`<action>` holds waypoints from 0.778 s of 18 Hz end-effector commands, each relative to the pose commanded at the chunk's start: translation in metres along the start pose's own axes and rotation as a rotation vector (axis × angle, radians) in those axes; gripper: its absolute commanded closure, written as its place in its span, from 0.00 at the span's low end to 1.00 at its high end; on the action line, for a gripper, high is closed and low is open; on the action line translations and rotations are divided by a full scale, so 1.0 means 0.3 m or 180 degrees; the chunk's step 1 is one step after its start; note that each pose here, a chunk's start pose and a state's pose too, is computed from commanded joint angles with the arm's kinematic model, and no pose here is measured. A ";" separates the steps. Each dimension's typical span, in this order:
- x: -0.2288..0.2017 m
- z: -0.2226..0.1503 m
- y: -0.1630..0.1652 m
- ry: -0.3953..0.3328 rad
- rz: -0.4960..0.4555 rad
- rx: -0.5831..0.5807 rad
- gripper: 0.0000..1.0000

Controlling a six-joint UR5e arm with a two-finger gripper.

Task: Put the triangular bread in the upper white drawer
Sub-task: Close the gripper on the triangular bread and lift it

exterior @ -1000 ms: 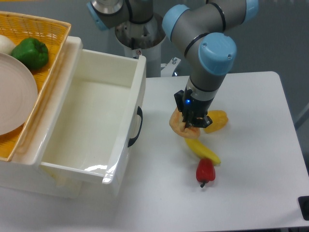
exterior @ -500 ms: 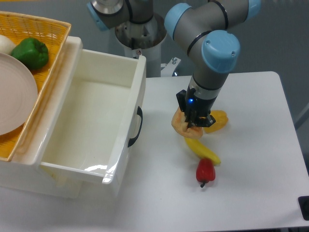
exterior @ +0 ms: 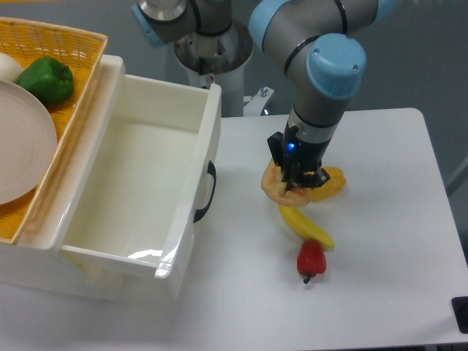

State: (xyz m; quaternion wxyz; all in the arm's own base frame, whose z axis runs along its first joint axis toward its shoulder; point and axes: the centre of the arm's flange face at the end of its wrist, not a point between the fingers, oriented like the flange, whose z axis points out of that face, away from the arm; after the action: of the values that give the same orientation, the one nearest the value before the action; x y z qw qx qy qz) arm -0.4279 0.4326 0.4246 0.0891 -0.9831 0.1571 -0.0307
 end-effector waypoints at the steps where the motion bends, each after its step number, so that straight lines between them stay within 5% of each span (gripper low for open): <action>1: -0.002 -0.003 0.001 0.0008 -0.0010 0.0043 0.91; 14: 0.102 -0.171 -0.040 0.0008 -0.0719 0.0540 0.91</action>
State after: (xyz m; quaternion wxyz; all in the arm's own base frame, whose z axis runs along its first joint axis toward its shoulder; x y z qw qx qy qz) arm -0.3997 0.4257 0.4781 0.1677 -0.9834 0.0424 -0.0549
